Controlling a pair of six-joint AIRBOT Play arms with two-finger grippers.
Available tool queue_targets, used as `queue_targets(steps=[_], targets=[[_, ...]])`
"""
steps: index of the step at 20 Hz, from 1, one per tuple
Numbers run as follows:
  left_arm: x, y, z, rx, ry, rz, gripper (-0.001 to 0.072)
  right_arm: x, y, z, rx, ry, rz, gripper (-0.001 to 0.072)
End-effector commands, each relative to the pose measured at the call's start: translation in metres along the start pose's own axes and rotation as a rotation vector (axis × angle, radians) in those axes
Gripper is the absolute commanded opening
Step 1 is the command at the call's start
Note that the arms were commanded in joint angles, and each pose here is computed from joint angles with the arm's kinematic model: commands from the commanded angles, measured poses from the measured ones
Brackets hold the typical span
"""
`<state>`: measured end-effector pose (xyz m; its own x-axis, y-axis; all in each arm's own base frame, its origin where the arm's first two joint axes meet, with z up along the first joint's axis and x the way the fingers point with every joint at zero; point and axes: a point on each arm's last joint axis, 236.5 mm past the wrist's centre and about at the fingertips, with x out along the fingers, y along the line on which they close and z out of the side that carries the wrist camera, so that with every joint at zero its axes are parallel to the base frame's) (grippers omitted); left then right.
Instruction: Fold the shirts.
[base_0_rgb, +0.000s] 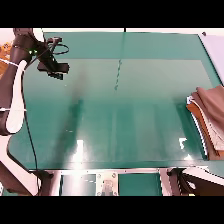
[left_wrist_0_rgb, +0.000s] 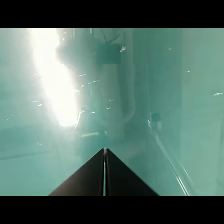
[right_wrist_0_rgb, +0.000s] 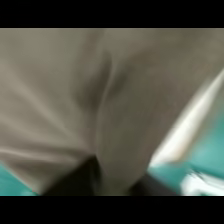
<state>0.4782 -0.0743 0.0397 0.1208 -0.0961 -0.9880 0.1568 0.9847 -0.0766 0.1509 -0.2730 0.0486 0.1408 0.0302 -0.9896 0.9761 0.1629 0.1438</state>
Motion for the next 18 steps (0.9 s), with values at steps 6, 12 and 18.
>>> queue_targets(steps=[6,12,18], targets=[[-0.001,-0.004,0.0,0.003,-0.001,-0.016,0.0028,0.001,-0.01,-0.005,0.05,0.019,-0.071,0.0661],[-0.025,-0.033,-0.009,0.019,-0.014,-0.131,0.0028,-0.049,0.165,-0.029,-0.352,-0.118,0.274,0.0013],[-0.02,-0.061,-0.083,0.01,0.043,-0.165,0.0027,-0.004,0.227,-0.17,-0.837,-0.03,0.253,0.0013]])
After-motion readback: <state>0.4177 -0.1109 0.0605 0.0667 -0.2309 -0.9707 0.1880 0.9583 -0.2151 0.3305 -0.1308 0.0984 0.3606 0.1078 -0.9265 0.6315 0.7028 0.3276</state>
